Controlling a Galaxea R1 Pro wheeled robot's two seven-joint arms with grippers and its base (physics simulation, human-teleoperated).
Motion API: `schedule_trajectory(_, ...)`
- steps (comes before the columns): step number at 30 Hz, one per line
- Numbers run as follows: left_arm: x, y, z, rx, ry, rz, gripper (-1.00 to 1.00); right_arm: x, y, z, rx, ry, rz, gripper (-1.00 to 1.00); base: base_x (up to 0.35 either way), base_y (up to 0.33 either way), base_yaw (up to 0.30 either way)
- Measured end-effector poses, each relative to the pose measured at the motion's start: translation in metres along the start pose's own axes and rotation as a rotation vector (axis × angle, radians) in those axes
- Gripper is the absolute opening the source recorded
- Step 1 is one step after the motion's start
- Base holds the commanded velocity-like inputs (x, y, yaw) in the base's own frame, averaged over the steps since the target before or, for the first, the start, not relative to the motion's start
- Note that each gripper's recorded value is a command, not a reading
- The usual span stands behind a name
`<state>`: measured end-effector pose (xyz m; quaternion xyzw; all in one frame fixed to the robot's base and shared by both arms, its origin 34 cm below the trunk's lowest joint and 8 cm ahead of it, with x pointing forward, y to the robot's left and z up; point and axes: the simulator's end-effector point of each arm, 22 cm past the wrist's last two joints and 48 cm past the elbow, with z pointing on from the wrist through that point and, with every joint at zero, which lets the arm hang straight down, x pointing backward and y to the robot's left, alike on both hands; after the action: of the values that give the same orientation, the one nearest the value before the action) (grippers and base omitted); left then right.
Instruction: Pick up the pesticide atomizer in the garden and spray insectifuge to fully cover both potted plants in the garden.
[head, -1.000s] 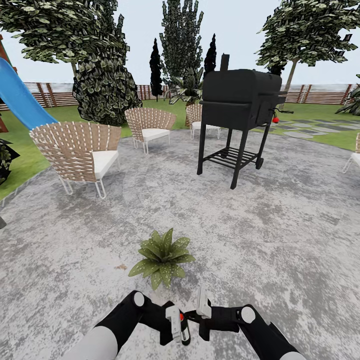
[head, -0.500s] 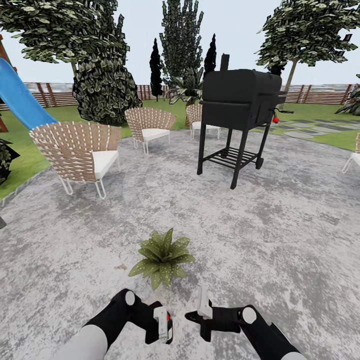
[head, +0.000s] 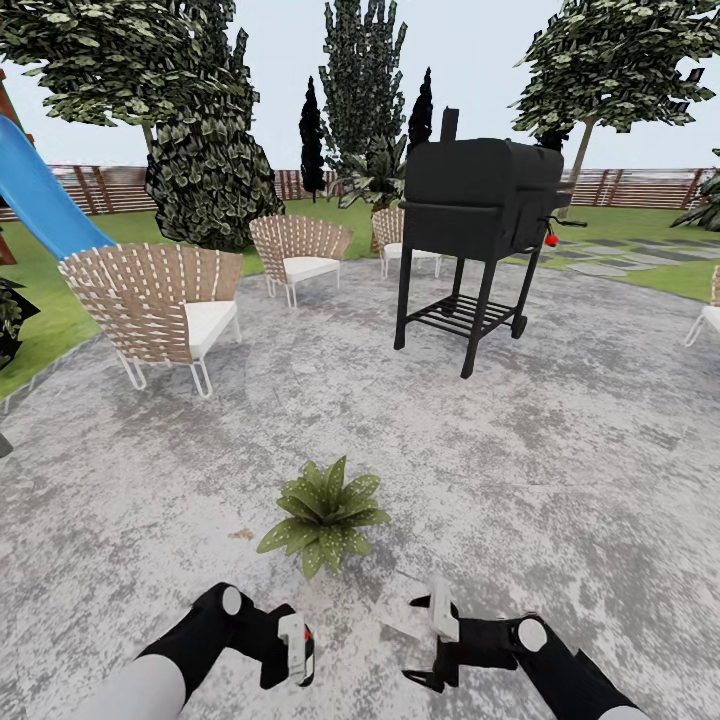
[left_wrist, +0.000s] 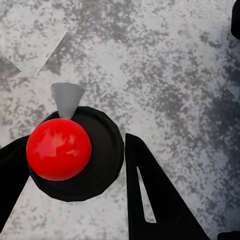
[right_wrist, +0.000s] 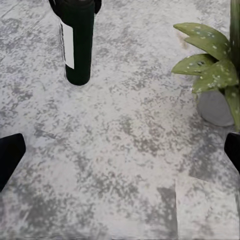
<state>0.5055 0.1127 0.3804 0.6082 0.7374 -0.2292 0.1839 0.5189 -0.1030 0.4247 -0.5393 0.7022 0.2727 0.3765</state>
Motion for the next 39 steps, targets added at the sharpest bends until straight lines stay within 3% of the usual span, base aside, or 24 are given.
schedule_trajectory(2,-0.005,0.016,0.003,-0.087,-0.019,-0.017,-1.00,0.034,-0.006,-0.005,0.084,0.051,0.074,1.00,0.000,0.000,0.000)
schedule_trajectory(3,-0.009,0.023,0.010,-0.146,-0.064,-0.077,-1.00,0.088,-0.019,-0.027,0.219,0.146,0.155,1.00,0.000,0.000,0.000)
schedule_trajectory(4,-0.020,0.041,0.013,-0.276,-0.200,-0.284,-1.00,0.159,-0.034,-0.070,0.463,0.255,0.302,1.00,0.000,0.000,0.000)
schedule_trajectory(5,-0.016,0.069,0.004,-0.426,-0.272,-0.450,-1.00,0.205,-0.027,-0.102,0.655,0.308,0.465,1.00,0.000,0.000,0.000)
schedule_trajectory(7,-0.004,0.081,-0.001,-0.519,-0.298,-0.567,-1.00,0.219,-0.036,-0.122,0.794,0.330,0.510,1.00,0.000,0.000,0.000)
schedule_trajectory(8,0.008,0.086,-0.003,-0.573,-0.303,-0.645,-1.00,0.223,-0.043,-0.132,0.871,0.343,0.515,1.00,0.000,0.000,0.000)
schedule_trajectory(10,0.021,0.091,-0.007,-0.639,-0.310,-0.719,-1.00,0.224,-0.045,-0.141,0.937,0.333,0.511,1.00,0.000,0.000,0.000)
schedule_trajectory(12,0.036,0.087,-0.008,-0.693,-0.309,-0.743,-1.00,0.223,-0.044,-0.145,0.978,0.312,0.508,1.00,0.000,0.000,0.000)
schedule_trajectory(16,0.075,0.083,-0.018,-0.851,-0.249,-0.808,-1.00,0.229,-0.052,-0.172,1.190,0.324,0.562,1.00,0.000,0.000,0.000)
schedule_trajectory(18,0.086,0.084,-0.024,-0.902,-0.238,-0.856,-1.00,0.232,-0.053,-0.180,1.241,0.333,0.576,1.00,0.000,0.000,0.000)
schedule_trajectory(21,0.090,0.085,-0.027,-0.930,-0.254,-0.895,-1.00,0.231,-0.052,-0.178,1.249,0.334,0.581,1.00,0.000,0.000,0.000)
schedule_trajectory(24,0.088,0.087,-0.028,-0.929,-0.252,-0.875,-1.00,0.227,-0.049,-0.169,1.236,0.331,0.584,1.00,0.000,0.000,0.000)
schedule_trajectory(27,0.122,0.084,-0.041,-0.954,-0.206,-0.878,-1.00,0.231,-0.042,-0.167,1.224,0.345,0.593,1.00,0.000,0.000,0.000)
schedule_trajectory(31,0.162,0.056,-0.043,-0.954,-0.141,-0.895,-1.00,0.233,-0.038,-0.167,1.221,0.349,0.597,1.00,0.000,0.000,0.000)
schedule_trajectory(35,0.168,0.051,-0.043,-0.955,-0.132,-0.903,-1.00,0.232,-0.035,-0.163,1.216,0.350,0.602,1.00,0.000,0.000,0.000)
schedule_trajectory(39,0.169,0.046,-0.040,-0.949,-0.128,-0.909,-1.00,0.233,-0.017,-0.150,1.192,0.357,0.621,1.00,0.000,0.000,0.000)
